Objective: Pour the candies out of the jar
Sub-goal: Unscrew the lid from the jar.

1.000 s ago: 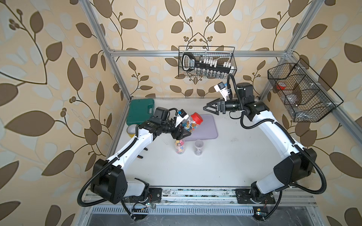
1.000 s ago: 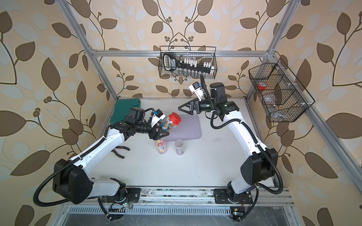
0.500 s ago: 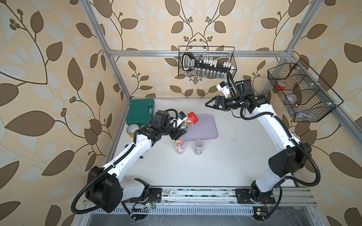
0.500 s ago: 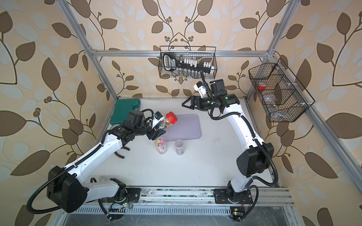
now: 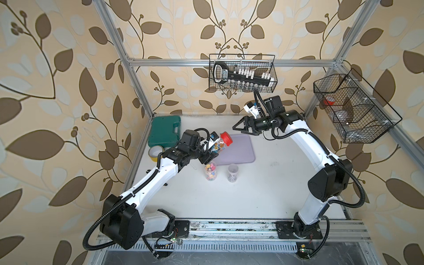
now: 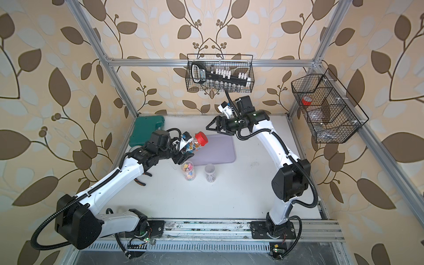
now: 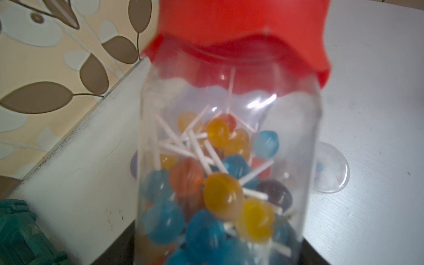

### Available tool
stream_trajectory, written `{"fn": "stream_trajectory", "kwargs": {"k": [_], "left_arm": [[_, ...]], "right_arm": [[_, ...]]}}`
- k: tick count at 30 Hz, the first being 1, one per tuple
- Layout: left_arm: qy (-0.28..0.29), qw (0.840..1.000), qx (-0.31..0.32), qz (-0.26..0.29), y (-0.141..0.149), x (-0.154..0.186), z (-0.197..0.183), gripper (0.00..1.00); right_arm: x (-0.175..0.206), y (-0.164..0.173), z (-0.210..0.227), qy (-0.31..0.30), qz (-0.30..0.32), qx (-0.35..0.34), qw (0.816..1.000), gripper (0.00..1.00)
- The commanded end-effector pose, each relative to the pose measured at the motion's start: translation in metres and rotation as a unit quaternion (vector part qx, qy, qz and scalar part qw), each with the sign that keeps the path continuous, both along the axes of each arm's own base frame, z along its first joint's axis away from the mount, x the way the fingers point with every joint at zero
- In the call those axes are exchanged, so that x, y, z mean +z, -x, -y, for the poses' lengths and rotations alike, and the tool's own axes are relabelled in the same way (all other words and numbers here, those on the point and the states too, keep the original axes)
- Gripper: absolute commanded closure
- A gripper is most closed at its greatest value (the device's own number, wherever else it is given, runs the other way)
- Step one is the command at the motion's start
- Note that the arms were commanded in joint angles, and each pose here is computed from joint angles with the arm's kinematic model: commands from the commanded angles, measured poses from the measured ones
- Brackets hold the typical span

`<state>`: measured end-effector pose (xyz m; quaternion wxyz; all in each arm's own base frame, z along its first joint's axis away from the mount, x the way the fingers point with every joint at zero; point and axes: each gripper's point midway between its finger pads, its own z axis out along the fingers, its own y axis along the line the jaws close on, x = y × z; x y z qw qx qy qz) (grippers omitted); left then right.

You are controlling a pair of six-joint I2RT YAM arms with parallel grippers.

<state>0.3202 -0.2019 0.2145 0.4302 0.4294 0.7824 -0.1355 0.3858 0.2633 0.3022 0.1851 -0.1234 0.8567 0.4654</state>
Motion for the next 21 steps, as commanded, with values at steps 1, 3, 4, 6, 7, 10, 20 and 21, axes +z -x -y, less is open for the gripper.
{"fn": "stream_trajectory", "kwargs": {"k": [1, 3, 4, 6, 7, 10, 20, 21], "left_arm": [[0.007, 0.999, -0.011, 0.041, -0.004, 0.019, 0.005, 0.32], [0.006, 0.999, -0.011, 0.040, -0.005, 0.018, 0.005, 0.32], [0.005, 0.999, -0.011, 0.040, -0.005, 0.018, 0.005, 0.32], [0.008, 0.999, -0.013, 0.041, -0.004, 0.019, 0.006, 0.32], [0.009, 0.999, -0.013, 0.042, -0.004, 0.021, 0.006, 0.32], [0.015, 0.999, -0.014, 0.043, -0.003, 0.024, 0.007, 0.32], [0.025, 0.999, -0.013, 0.044, -0.003, 0.026, 0.008, 0.32], [0.025, 0.999, -0.013, 0.044, -0.002, 0.027, 0.008, 0.32]], "right_arm": [[0.001, -0.003, -0.008, -0.006, -0.013, 0.010, 1.000, 0.06], [0.003, -0.003, -0.013, -0.007, -0.013, 0.017, 1.000, 0.06], [0.003, -0.003, -0.017, -0.006, -0.014, 0.018, 1.000, 0.06], [0.001, -0.003, -0.021, -0.006, -0.018, 0.022, 1.000, 0.06], [-0.002, -0.003, -0.023, -0.003, -0.021, 0.022, 1.000, 0.06], [-0.011, 0.000, -0.024, 0.004, -0.030, 0.024, 0.999, 0.05], [-0.031, 0.014, -0.039, -0.001, -0.049, 0.043, 0.998, 0.05], [-0.033, 0.015, -0.041, 0.000, -0.052, 0.044, 0.998, 0.05]]}}
